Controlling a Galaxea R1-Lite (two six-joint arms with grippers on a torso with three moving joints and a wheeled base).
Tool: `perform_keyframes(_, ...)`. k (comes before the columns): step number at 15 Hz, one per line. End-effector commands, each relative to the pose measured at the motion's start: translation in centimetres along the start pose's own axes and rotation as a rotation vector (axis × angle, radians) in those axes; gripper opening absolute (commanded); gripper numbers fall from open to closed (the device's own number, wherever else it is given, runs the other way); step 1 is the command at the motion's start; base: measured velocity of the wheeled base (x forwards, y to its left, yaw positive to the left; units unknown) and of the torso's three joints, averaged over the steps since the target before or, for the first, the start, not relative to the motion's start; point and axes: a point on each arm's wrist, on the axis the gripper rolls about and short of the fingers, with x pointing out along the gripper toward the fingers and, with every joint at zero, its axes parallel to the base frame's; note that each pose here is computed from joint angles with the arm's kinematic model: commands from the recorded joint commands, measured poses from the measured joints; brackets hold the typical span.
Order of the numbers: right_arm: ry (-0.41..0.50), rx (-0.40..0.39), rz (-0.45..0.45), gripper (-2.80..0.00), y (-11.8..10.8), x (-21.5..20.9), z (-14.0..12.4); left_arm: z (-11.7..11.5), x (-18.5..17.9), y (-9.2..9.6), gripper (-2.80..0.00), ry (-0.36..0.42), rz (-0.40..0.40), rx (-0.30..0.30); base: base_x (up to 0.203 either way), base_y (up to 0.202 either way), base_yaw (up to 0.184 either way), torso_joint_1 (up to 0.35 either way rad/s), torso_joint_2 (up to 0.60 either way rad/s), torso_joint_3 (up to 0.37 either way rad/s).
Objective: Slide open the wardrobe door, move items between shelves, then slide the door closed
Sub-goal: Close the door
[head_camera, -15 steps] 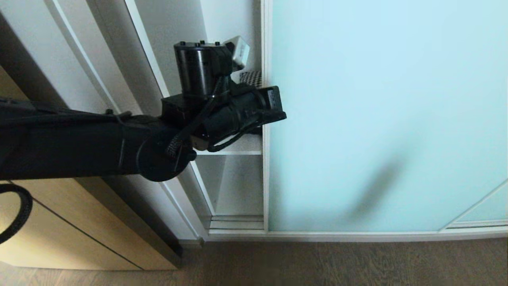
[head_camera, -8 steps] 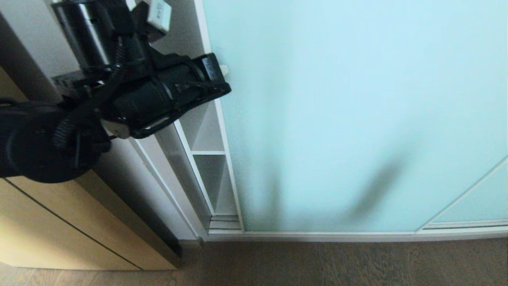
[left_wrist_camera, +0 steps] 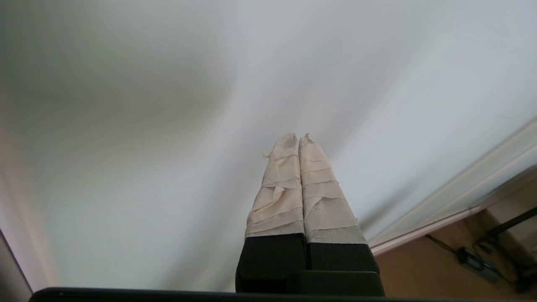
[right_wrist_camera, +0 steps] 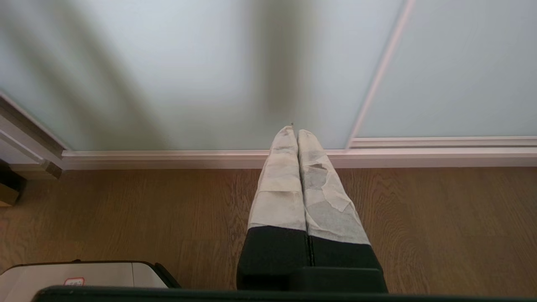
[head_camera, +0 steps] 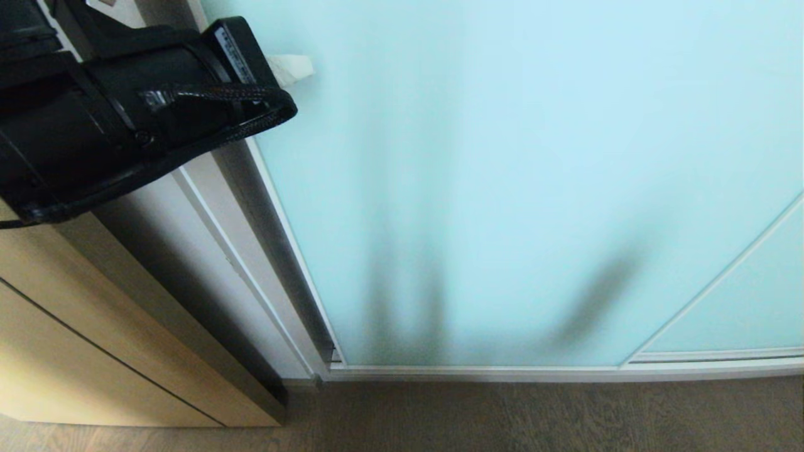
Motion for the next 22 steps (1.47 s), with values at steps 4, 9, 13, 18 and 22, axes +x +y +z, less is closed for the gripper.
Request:
perform_keyframes(4, 0.000, 0.000, -0.002, -2.80, 0.0, 0.0, 0.0, -1.1, 1.0, 0.3, -2.80, 0.033, -0.014, -0.002, 0.000, 0.000, 0.000, 0.000, 0.00, 0.000)
perform_keyframes(9, 0.000, 0.000, -0.001, -2.80, 0.0, 0.0, 0.0, -4.1, 5.1, 5.2, -2.80, 0.059, 0.110, 0.017, 0.000, 0.000, 0.000, 0.000, 0.00, 0.000)
perform_keyframes(13, 0.001, 0.000, -0.001, -2.80, 0.0, 0.0, 0.0, -6.3, 7.7, 7.7, -2.80, 0.081, 0.154, 0.015, 0.000, 0.000, 0.000, 0.000, 0.00, 0.000)
perform_keyframes(18, 0.000, 0.000, -0.001, -2.80, 0.0, 0.0, 0.0, -5.0, 7.3, 8.3, -2.80, 0.044, 0.177, 0.025, 0.000, 0.000, 0.000, 0.000, 0.00, 0.000)
perform_keyframes(22, 0.000, 0.000, -0.001, -2.80, 0.0, 0.0, 0.0, -3.4, 5.8, 7.6, -2.80, 0.010, 0.173, 0.034, 0.000, 0.000, 0.000, 0.000, 0.00, 0.000)
